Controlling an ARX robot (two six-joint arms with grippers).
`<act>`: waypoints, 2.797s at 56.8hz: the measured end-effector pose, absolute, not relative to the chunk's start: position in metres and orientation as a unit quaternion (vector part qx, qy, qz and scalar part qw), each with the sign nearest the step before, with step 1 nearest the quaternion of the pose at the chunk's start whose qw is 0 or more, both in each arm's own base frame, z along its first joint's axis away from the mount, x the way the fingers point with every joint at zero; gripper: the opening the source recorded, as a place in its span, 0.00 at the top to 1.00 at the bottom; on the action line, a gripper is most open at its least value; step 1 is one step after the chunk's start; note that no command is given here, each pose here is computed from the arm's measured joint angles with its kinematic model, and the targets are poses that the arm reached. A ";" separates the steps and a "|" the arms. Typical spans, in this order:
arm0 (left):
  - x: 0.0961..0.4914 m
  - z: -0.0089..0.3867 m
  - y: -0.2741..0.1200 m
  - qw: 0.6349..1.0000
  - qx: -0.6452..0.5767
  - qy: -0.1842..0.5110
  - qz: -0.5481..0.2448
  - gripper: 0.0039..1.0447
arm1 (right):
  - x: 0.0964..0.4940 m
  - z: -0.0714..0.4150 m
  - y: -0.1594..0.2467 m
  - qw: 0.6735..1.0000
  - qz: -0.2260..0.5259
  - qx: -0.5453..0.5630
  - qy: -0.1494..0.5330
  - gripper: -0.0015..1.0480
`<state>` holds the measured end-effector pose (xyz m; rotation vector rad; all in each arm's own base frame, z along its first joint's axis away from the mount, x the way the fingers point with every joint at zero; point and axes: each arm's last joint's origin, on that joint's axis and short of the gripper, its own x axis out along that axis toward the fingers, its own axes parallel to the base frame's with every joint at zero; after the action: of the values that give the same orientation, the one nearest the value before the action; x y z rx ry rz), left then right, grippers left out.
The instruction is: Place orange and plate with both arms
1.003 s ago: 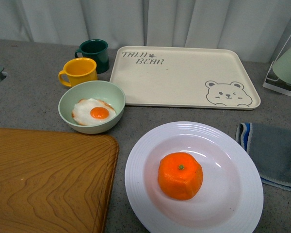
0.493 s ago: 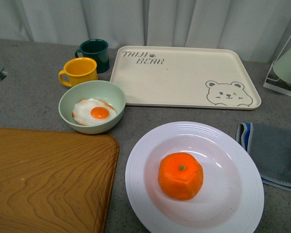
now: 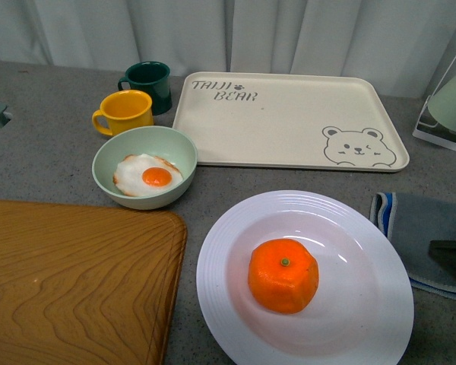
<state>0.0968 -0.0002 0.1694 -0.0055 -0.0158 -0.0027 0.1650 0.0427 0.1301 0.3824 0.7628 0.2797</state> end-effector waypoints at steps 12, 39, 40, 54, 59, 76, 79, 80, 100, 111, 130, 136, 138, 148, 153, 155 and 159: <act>0.097 0.169 0.000 1.000 -0.003 -0.008 -0.002 0.06 | 0.191 0.097 0.040 0.830 0.099 0.275 0.475 0.09; 0.097 0.169 0.000 1.000 -0.003 -0.008 -0.002 0.06 | 0.217 0.056 0.052 0.776 0.079 0.322 0.537 0.09; 0.097 0.169 0.000 1.000 -0.003 -0.008 -0.002 0.06 | 0.218 0.055 0.053 0.772 0.079 0.328 0.538 0.09; 0.097 0.169 0.000 1.000 -0.003 -0.008 -0.001 0.06 | 0.227 0.033 0.057 0.734 0.055 0.383 0.558 0.26; 0.097 0.169 0.000 1.000 -0.003 -0.008 -0.002 0.06 | 0.230 0.029 0.058 0.720 0.043 0.393 0.570 0.38; 0.097 0.169 0.000 1.000 -0.003 -0.008 -0.002 0.06 | 0.235 0.025 0.050 0.688 0.016 0.413 0.597 0.86; 0.097 0.169 0.000 1.000 -0.003 -0.008 -0.001 0.06 | 0.237 0.027 0.048 0.687 0.018 0.412 0.598 0.87; 0.097 0.169 0.000 1.000 -0.003 -0.008 -0.002 0.06 | 0.237 0.027 0.048 0.687 0.021 0.413 0.598 0.88; 0.097 0.169 0.000 1.000 -0.003 -0.008 -0.002 0.06 | 0.244 0.045 0.040 0.746 0.066 0.433 0.501 0.96; 0.097 0.169 0.000 1.000 -0.003 -0.008 -0.001 0.06 | 0.248 0.053 0.037 0.753 0.077 0.454 0.470 0.96; 0.097 0.169 0.000 1.000 -0.003 -0.008 -0.001 0.06 | 0.293 0.072 0.039 0.755 0.118 0.490 0.420 0.96; 0.097 0.169 0.000 1.000 -0.003 -0.008 -0.001 0.06 | 0.318 0.070 0.039 0.755 0.116 0.498 0.412 0.96; 0.097 0.169 0.000 1.000 -0.003 -0.008 -0.001 0.06 | 0.327 0.069 0.040 0.754 0.114 0.500 0.410 0.96; 0.097 0.169 0.000 1.000 -0.003 -0.008 -0.001 0.06 | 0.387 0.062 0.050 0.748 0.112 0.511 0.408 0.96; 0.097 0.169 0.000 1.000 -0.003 -0.008 -0.001 0.06 | 0.408 0.061 0.058 0.746 0.111 0.510 0.413 0.96; 0.097 0.169 0.000 1.000 -0.003 -0.008 -0.001 0.06 | 0.416 0.060 0.061 0.745 0.110 0.509 0.416 0.96; 0.097 0.169 0.000 1.000 -0.003 -0.008 -0.001 0.06 | 0.432 0.059 0.067 0.745 0.103 0.504 0.425 0.96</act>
<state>0.0968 -0.0002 0.1694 -0.0052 -0.0158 -0.0027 0.4319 0.0674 0.0592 1.1045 0.9295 0.2248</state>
